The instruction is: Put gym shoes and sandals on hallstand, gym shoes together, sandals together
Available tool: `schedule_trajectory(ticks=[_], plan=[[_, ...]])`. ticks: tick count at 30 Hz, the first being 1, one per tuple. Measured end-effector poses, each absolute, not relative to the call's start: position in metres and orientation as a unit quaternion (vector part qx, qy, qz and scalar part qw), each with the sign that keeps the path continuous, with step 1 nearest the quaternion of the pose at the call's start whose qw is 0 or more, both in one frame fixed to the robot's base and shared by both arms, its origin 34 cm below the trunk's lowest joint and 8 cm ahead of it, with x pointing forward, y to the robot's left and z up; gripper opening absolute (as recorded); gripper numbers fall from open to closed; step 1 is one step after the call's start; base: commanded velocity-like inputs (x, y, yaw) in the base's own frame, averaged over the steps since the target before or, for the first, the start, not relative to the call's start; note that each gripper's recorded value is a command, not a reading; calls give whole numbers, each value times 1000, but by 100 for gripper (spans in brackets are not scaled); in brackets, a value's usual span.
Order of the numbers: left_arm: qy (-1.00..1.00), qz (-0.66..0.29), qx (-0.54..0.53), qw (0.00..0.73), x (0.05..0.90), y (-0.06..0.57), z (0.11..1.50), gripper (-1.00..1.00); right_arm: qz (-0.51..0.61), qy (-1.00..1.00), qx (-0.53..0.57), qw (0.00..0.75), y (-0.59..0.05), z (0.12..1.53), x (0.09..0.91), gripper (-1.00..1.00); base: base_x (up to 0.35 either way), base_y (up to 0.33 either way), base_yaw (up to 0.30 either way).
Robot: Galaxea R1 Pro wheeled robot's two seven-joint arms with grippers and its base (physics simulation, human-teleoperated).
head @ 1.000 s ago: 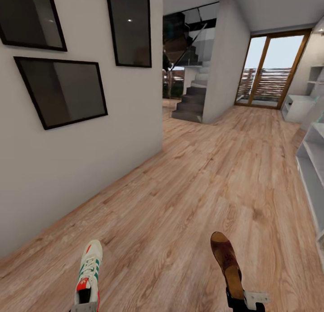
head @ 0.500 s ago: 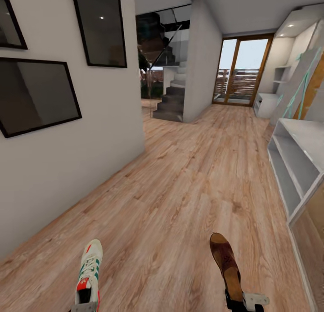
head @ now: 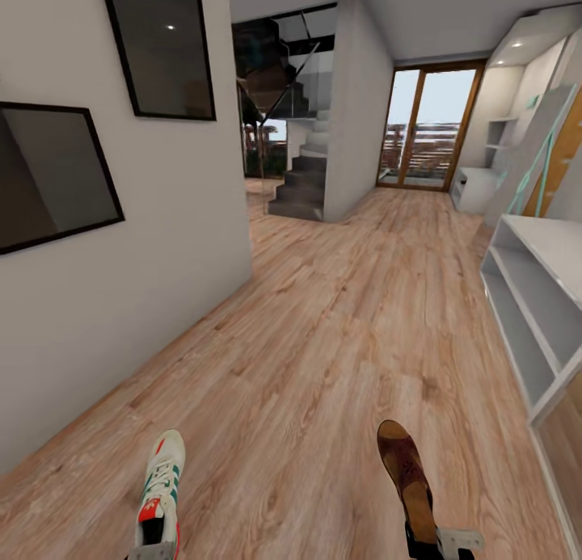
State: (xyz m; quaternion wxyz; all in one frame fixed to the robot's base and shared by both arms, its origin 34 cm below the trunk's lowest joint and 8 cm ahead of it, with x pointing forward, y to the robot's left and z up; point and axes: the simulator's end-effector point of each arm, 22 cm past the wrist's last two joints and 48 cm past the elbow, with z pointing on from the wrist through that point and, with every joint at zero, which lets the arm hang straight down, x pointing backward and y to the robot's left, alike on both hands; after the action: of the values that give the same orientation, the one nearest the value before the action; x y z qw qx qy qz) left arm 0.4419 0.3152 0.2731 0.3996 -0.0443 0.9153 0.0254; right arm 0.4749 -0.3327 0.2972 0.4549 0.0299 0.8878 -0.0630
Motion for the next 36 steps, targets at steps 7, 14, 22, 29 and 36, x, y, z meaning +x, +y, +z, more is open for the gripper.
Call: schedule_trajectory(ticks=[7, 14, 22, 29, 36], plan=[[915, 26, -46, 400, 442, 316, 273, -100, -63, 887, 30, 456, -333, 298, 475, -100, 339, 0, 0], [915, 26, -47, 399, 441, 315, 273, -100, -68, 894, 31, 441, -336, 288, 461, -100, 339, 0, 0], [915, 26, -47, 399, 441, 315, 273, -100, -69, 874, 31, 481, -338, 303, 468, -100, 339, 0, 0], [915, 26, -47, 399, 441, 316, 273, -100, -67, 870, 31, 487, -334, 305, 470, -100, 339, 0, -17], [915, 26, -47, 399, 441, 316, 273, -100, -65, 870, 31, 487, -332, 305, 470, -100, 339, 0, -253]])
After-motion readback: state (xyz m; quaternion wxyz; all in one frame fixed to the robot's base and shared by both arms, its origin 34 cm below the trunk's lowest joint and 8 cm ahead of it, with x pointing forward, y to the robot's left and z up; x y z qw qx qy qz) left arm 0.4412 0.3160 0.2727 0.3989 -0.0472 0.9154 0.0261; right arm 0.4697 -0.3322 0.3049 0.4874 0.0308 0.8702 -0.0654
